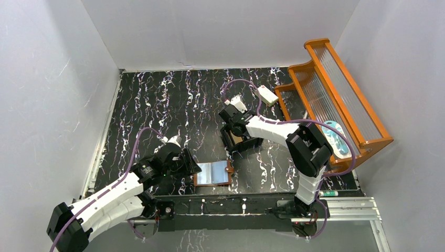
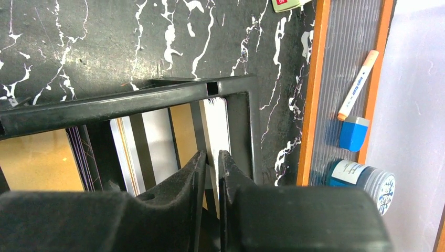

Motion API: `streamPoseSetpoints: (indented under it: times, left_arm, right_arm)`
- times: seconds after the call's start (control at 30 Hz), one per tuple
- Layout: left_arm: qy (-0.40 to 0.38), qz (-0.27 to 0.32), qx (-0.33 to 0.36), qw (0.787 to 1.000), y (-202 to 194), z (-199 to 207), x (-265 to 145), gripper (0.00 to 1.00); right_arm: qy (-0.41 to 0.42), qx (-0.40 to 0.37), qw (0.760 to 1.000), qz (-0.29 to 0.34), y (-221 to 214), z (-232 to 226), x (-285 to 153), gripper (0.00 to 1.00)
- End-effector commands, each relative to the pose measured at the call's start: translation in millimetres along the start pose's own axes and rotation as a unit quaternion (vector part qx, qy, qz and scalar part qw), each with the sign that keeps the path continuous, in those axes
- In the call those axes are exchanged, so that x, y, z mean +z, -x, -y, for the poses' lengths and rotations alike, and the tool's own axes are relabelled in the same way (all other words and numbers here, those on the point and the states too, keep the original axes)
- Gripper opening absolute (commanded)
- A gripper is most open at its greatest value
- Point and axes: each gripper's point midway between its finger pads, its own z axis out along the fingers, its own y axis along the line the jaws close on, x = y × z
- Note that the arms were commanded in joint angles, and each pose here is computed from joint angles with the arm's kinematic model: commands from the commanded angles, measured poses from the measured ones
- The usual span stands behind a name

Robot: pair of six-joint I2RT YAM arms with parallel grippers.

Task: Put the credit cards into the card holder
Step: Pick up the credit card from the storage box.

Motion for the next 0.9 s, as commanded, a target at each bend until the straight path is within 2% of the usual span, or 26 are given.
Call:
streamPoseSetpoints:
  times: [0.0, 0.5, 0.87]
  left_arm:
    - [0.000, -0.002, -0.001, 1.000, -2, -1, 1, 0.46]
    - [0.007, -0.008, -0.008, 1.000, -6, -6, 2, 0.46]
    - [0.039, -0.020, -0.016, 0.999, -13, -21, 6, 0.46]
  right_arm:
    - [-0.005, 0.034, 0.999, 0.034, 29, 18, -15, 0.21]
    - [0.069, 0.073, 0.994, 0.038, 35, 13, -40, 0.01]
    - [0.144, 0.132, 0.979, 0.059, 50, 16, -77, 0.00]
